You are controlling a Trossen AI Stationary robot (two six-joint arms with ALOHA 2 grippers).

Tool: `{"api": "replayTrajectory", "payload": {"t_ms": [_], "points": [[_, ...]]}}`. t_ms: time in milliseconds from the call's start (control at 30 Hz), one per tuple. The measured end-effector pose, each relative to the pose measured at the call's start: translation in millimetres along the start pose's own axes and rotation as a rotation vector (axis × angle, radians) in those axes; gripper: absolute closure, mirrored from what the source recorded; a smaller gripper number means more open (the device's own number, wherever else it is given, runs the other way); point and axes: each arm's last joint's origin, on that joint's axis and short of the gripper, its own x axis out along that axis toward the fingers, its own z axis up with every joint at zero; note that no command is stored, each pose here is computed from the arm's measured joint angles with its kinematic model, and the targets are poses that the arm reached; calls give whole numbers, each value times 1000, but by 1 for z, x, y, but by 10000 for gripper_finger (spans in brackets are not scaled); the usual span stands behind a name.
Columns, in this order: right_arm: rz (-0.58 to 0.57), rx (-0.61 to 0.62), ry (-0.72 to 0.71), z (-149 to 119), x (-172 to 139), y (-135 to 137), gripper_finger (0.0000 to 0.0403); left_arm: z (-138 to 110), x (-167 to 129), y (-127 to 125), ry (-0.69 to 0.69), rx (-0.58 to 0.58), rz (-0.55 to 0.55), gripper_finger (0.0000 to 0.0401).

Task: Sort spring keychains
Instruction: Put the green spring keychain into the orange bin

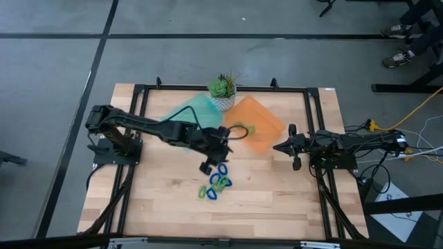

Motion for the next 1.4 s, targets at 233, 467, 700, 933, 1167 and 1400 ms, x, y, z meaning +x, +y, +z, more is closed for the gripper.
{"api": "replayTrajectory", "payload": {"t_ms": [233,467,700,933,1167,1400], "points": [[0,0,0,0,0,0,395,6,-23,-35,65,-47,-103,239],[0,0,0,0,0,0,395,9,-33,-64,128,-101,-182,242],[0,0,0,0,0,0,395,10,-39,-89,180,-156,-235,242],[0,0,0,0,0,0,395,8,-45,-106,255,-205,-268,249],[0,0,0,0,0,0,395,4,-49,-116,319,-253,-279,251],[0,0,0,0,0,0,395,2,-52,-125,370,-288,-292,253]]}}
